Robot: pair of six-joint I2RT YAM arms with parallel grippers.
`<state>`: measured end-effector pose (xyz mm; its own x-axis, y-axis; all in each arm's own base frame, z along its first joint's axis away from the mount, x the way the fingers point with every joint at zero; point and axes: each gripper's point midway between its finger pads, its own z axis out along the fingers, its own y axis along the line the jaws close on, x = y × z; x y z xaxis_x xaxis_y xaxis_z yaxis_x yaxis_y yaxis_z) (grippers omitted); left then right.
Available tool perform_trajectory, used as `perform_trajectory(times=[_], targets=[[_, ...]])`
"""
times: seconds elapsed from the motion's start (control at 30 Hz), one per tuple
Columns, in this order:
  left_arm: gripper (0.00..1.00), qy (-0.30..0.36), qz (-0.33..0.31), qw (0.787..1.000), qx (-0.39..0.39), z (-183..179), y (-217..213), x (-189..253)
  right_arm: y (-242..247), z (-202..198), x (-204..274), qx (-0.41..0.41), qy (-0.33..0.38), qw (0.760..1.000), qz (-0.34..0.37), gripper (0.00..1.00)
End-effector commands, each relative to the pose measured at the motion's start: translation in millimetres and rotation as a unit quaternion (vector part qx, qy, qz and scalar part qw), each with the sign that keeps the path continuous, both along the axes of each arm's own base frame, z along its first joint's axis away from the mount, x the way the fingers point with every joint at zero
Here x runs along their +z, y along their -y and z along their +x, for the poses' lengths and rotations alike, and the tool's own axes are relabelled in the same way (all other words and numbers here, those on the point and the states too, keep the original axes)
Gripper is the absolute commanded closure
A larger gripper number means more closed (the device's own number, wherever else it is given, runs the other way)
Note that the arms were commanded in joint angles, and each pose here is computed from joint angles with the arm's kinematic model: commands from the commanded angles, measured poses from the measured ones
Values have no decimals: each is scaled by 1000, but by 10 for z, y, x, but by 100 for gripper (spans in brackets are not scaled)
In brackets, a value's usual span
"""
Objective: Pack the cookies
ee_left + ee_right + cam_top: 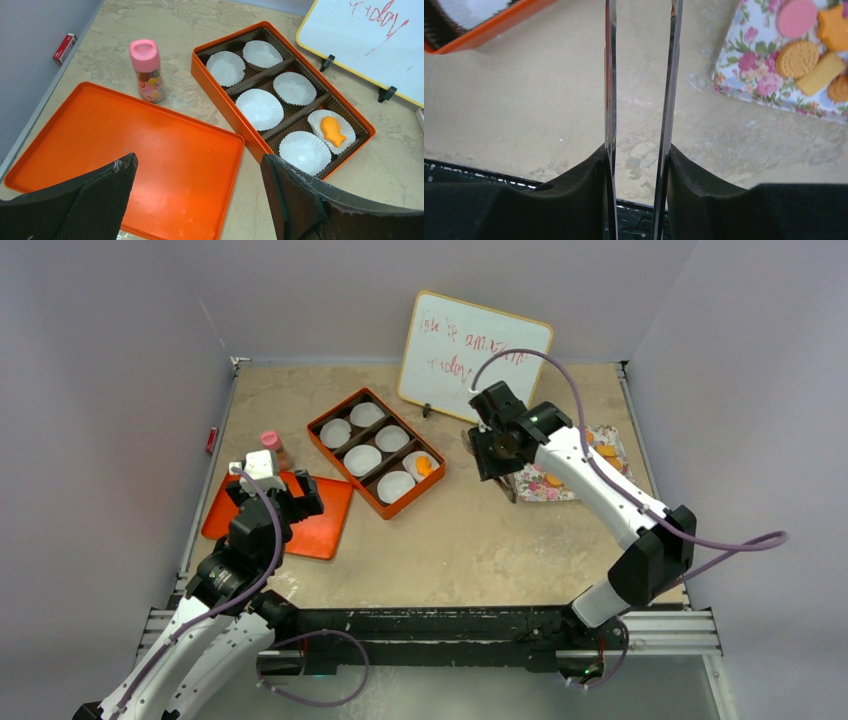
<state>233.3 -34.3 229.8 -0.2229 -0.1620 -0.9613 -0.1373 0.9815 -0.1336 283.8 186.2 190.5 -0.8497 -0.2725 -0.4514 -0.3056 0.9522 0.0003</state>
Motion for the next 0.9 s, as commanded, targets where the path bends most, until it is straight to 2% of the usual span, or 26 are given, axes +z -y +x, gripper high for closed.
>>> perform_trajectory(times=[0.0, 0.5, 0.87], targets=[[8, 12, 3, 1000, -3, 34, 5, 57, 355, -25, 54, -80, 18, 996, 29, 56], [7, 11, 5, 1000, 0, 38, -3, 50, 1185, -216, -396, -224, -26, 974, 23, 54], [5, 10, 5, 1000, 4, 47, -13, 46, 1398, -326, -783, -282, -76, 955, 43, 52]])
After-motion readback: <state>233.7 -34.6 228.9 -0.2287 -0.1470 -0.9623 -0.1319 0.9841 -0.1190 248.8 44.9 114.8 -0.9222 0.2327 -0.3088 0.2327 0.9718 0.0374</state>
